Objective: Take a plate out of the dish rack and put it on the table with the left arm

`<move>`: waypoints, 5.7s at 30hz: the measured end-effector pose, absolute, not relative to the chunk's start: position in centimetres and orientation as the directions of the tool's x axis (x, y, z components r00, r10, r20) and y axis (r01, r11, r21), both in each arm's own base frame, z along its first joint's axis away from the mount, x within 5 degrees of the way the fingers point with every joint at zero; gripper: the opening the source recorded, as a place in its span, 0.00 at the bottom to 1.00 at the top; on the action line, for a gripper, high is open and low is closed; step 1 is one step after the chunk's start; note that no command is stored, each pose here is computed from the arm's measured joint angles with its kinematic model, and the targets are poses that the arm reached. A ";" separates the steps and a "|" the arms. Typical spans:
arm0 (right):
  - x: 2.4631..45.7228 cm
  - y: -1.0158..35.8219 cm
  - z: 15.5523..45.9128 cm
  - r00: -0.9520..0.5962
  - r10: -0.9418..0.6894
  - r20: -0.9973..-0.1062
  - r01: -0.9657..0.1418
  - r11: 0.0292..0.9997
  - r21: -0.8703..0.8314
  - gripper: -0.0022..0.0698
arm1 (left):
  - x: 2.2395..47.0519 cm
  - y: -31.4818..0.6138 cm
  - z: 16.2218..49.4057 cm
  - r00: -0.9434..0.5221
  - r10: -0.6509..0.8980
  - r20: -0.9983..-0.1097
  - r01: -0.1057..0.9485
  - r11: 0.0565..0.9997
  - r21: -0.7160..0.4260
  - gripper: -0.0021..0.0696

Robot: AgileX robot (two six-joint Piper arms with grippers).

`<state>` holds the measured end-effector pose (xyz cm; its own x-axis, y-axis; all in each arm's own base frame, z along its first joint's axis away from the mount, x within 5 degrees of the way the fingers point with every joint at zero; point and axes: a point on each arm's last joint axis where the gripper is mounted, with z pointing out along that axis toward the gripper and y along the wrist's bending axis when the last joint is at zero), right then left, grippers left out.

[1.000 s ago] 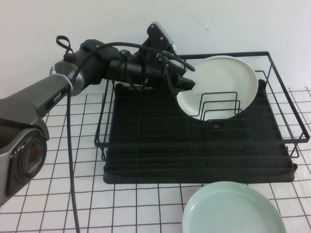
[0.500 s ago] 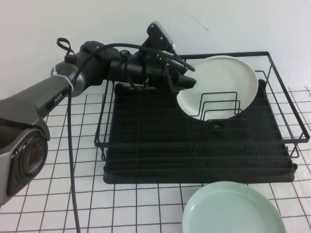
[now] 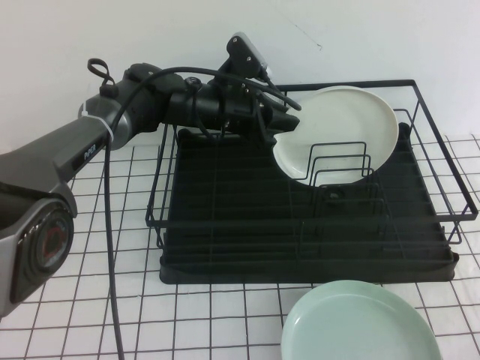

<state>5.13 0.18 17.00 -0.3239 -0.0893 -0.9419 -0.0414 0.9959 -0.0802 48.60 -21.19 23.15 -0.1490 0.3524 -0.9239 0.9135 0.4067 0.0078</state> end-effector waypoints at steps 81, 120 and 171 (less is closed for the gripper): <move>5.1 0.2 17.0 -0.324 -0.089 -0.942 -0.041 0.996 -0.080 0.03 | 29.5 -30.4 23.0 -0.575 0.660 -0.484 0.807 0.555 -0.202 0.03; 5.1 0.2 17.0 -0.324 -0.089 -0.942 -0.041 0.996 -0.080 0.03 | 29.3 -29.8 23.0 -0.500 0.741 -0.449 0.857 0.499 -0.129 0.72; 5.1 0.2 17.0 -0.324 -0.089 -0.942 -0.041 0.996 -0.080 0.03 | 5.5 -6.5 30.3 -0.202 0.266 -0.942 0.764 0.645 0.018 0.03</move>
<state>5.13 0.18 17.00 -0.3239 -0.0893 -0.9419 -0.0414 0.9959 -0.0802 5.55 -6.50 30.34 -0.2024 0.2662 -0.9424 0.7644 0.6445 0.0180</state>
